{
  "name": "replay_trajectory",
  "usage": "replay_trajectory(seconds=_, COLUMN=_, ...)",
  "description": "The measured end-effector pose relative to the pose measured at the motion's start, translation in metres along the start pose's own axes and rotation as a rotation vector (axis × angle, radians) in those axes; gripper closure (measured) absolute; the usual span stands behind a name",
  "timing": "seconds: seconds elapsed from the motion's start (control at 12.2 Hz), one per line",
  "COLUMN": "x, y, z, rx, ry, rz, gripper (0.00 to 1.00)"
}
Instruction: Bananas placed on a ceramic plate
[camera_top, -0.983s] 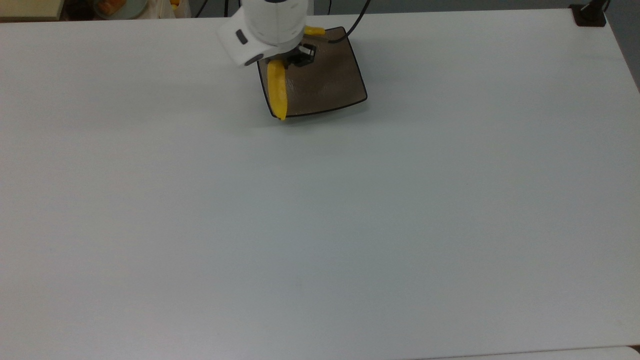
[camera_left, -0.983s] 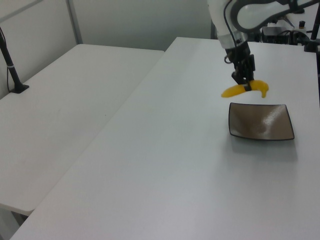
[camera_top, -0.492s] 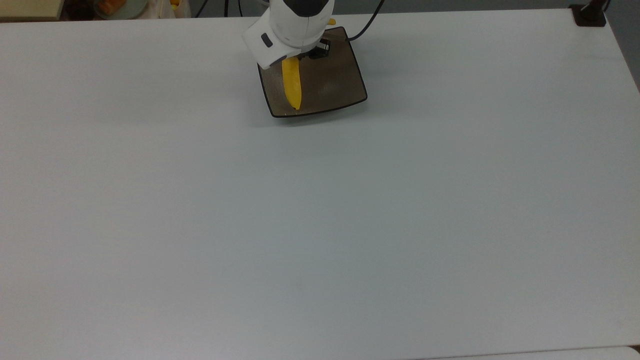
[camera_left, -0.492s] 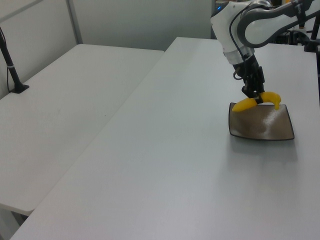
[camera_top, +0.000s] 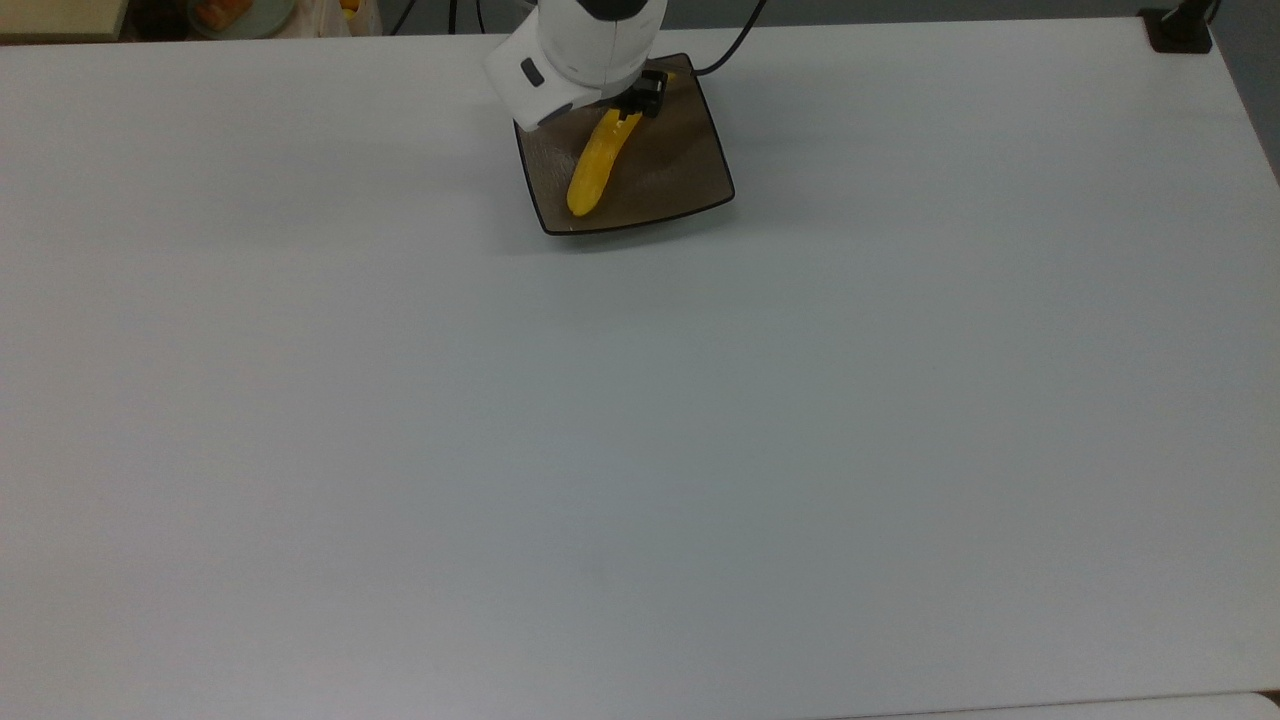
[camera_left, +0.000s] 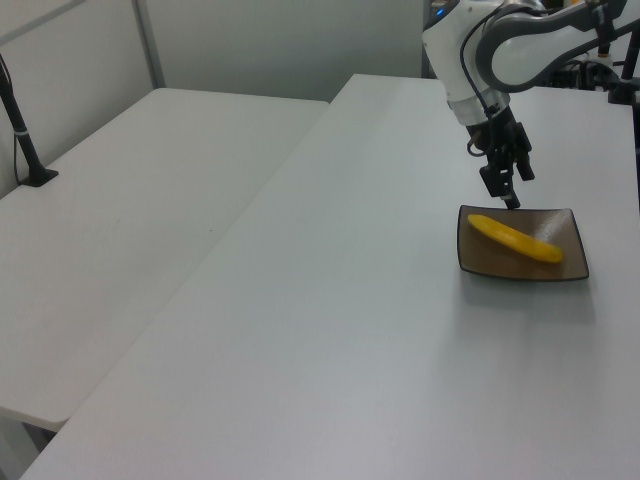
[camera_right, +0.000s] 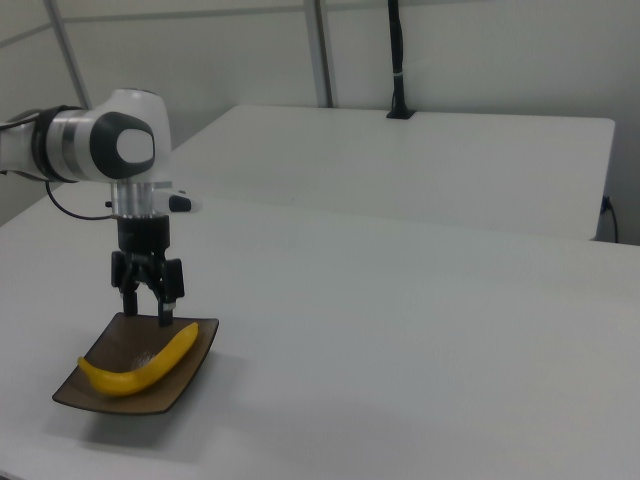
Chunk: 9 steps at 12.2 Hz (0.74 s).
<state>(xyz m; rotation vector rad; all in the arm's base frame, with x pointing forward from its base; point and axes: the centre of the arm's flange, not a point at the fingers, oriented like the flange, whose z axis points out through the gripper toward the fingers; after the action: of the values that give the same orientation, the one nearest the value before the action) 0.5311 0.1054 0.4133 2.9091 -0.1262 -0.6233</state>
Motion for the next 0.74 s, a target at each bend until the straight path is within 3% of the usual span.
replay_trajectory(seconds=0.08, x=-0.004, y=0.002, z=-0.011, rx=0.007, ry=0.027, rz=0.002, gripper=0.00)
replay_trajectory(seconds=0.33, x=-0.020, y=0.009, z=-0.068, rx=0.038, ry=0.152, rz=-0.027, gripper=0.00)
replay_trajectory(seconds=0.57, x=-0.054, y=0.020, z=-0.143, rx=0.078, ry=0.315, rz=-0.056, gripper=0.00)
replay_trajectory(seconds=0.74, x=-0.073, y=0.023, z=-0.167, rx=0.135, ry=0.358, rz=-0.062, gripper=0.00)
